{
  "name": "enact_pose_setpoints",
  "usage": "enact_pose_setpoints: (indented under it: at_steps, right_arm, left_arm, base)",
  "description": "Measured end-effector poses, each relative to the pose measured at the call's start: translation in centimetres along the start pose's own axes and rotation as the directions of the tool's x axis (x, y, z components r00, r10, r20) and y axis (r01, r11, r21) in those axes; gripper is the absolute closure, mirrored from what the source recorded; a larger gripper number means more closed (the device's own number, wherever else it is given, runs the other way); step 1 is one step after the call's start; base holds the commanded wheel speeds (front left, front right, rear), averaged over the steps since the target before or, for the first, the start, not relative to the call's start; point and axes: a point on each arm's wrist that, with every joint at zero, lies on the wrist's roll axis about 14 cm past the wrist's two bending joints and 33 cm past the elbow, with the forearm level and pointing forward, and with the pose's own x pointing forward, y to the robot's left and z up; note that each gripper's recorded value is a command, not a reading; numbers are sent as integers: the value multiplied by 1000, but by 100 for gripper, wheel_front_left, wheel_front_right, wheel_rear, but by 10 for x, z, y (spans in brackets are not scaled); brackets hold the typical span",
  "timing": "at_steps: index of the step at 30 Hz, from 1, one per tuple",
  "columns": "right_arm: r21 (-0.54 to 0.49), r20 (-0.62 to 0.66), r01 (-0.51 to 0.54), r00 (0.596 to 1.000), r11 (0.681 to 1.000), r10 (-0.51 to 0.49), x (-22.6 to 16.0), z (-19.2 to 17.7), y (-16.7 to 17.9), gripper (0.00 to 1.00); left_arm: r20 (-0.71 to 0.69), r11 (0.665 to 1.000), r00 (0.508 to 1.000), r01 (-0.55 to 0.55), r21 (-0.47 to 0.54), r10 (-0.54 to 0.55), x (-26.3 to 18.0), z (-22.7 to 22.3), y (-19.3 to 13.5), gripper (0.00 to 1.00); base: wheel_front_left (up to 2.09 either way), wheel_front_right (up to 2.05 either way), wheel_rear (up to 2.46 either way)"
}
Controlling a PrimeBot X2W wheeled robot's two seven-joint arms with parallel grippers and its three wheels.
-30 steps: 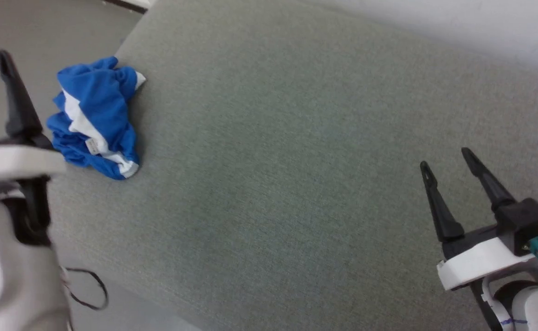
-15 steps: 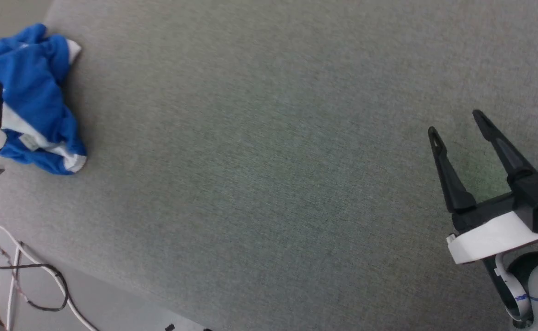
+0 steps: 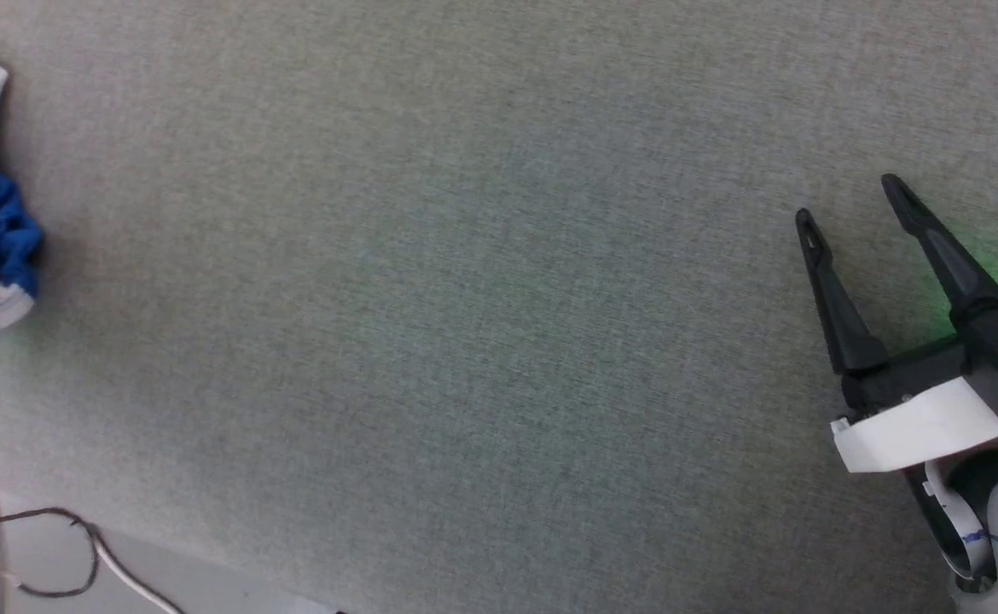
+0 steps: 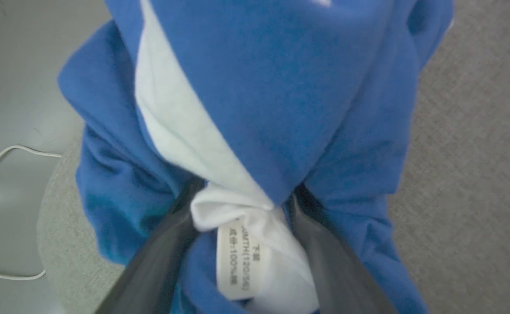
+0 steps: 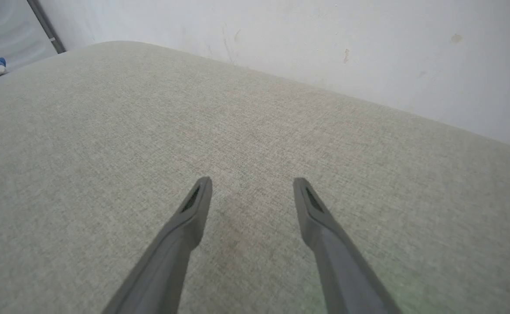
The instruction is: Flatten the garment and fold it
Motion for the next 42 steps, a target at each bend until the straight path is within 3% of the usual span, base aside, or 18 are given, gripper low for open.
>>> enact_pose_setpoints:
  at_steps: [2, 9, 13, 16, 19, 24, 30, 34, 36, 38, 42]
  right_arm:
    - [2, 7, 6, 1000, 1000, -6, -1, 2, -2, 0]
    - [18, 43, 34, 998, 999, -35, -10, 16, 0, 0]
    - [28, 81, 47, 996, 999, -49, -18, 32, 6, 0]
    - [37, 103, 55, 993, 998, -58, -27, 42, 13, 0]
    - [42, 132, 64, 989, 997, -69, -35, 55, 18, 0]
    - [45, 177, 86, 980, 995, -93, -53, 74, 25, 0]
    - [36, 219, 128, 967, 991, -133, -80, 92, 27, 0]
    - [26, 240, 164, 957, 986, -165, -101, 101, 25, 0]
    - [22, 246, 186, 951, 982, -186, -111, 104, 22, 0]
    - [21, 253, 213, 944, 977, -211, -122, 106, 17, 0]
    - [32, 274, 274, 923, 961, -272, -143, 113, 4, 0]
  left_arm:
    - [-13, 1000, 1000, -5, 9, 5, 1, 0, 0, 100]
    - [41, 998, 999, -12, 55, 9, -11, 12, 6, 100]
    - [233, 993, 972, -28, 113, 1, -34, 57, 14, 100]
    - [428, 985, 903, -42, 167, -34, -65, 107, 13, 100]
    - [627, 972, 773, -60, 225, -97, -108, 158, 4, 100]
    - [850, 962, 487, -65, 265, -201, -189, 218, -15, 100]
    - [934, 955, 202, 23, 296, -294, -281, 247, -52, 100]
    - [930, 923, -16, 123, 366, -367, -350, 241, -100, 100]
    - [911, 894, -72, 174, 413, -406, -365, 224, -128, 100]
    - [884, 853, -96, 230, 468, -458, -368, 201, -158, 100]
    - [800, 724, -128, 359, 589, -587, -379, 146, -228, 100]
  base:
    - [0, 0, 0]
    - [0, 0, 0]
    - [0, 0, 0]
    - [0, 0, 0]
    - [0, 0, 0]
    - [0, 0, 0]
    - [0, 0, 0]
    - [0, 0, 0]
    - [0, 0, 0]
    - [0, 0, 0]
    - [0, 0, 0]
